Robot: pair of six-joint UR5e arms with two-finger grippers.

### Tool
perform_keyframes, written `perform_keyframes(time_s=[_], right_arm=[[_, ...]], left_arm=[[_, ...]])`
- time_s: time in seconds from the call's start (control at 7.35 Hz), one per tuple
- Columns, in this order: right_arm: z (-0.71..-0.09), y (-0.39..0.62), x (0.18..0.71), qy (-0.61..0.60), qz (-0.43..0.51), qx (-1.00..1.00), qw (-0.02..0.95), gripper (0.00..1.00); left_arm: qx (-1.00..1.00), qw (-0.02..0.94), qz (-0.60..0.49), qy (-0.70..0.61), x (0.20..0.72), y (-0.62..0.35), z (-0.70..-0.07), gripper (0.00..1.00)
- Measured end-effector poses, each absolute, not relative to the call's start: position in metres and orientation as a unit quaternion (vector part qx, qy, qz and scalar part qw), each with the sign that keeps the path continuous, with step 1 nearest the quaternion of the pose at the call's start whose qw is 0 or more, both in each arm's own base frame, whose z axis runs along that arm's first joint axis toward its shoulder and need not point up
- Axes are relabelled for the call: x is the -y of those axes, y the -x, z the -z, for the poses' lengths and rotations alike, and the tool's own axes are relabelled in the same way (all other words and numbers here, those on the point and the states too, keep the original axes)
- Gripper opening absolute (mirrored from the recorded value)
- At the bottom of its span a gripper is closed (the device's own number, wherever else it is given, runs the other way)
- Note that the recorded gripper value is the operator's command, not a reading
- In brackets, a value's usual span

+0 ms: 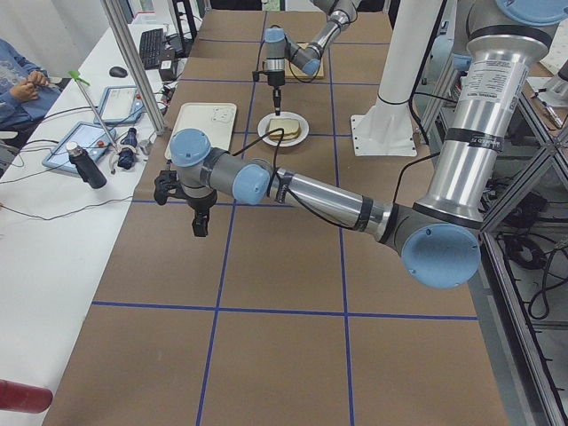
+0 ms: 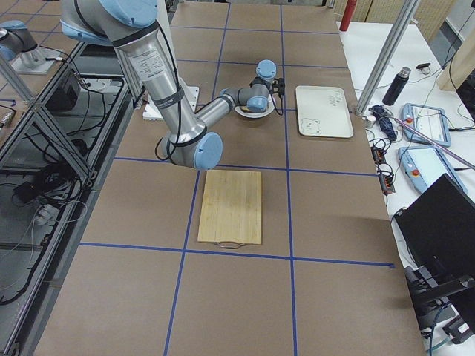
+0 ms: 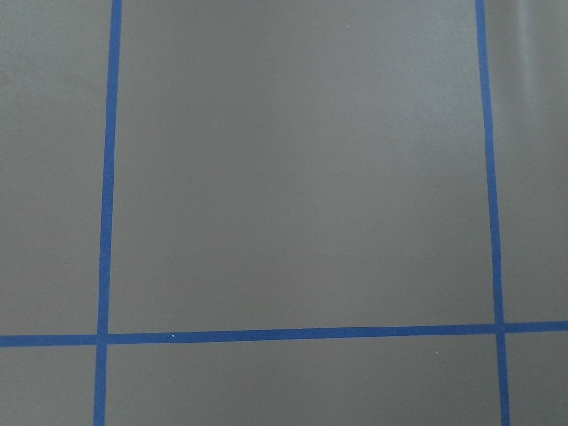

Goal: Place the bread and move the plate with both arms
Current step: 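Lower the bread onto the egg toast and open the right gripper, then raise the right gripper away while the left gripper reaches toward the plate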

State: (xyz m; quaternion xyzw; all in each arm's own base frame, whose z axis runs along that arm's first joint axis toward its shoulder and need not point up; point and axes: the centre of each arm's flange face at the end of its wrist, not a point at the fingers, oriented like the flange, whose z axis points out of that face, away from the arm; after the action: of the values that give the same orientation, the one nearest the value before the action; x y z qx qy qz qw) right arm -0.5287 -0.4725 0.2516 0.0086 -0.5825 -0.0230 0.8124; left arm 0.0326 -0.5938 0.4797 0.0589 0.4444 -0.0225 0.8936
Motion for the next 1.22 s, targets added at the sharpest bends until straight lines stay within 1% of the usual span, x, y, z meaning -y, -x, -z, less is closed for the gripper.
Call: perform_keyframes(time_s=[0.27,0.54,0.82,1.22], right_arm=[[-0.262,0.516,0.475,-0.016,0.014,0.578,0.816,1.0],[-0.297,0.47,0.5,-0.02,-0.017,0.563,0.826,1.0],[-0.342,0.406,0.543,-0.032,-0.043,0.531,0.846,1.0],[-0.371,0.353,0.581,-0.058,-0.018,0.474,0.878,1.0]], left_arm=[[-0.463,0.885,0.024,-0.049,0.593,-0.096,-0.475,0.98],[-0.505,0.863,0.025,-0.023,0.59,-0.209,-0.455,0.98],[-0.563,0.825,0.035,0.015,0.562,-0.318,-0.416,0.98],[-0.644,0.761,0.055,0.057,0.504,-0.415,-0.347,0.97]])
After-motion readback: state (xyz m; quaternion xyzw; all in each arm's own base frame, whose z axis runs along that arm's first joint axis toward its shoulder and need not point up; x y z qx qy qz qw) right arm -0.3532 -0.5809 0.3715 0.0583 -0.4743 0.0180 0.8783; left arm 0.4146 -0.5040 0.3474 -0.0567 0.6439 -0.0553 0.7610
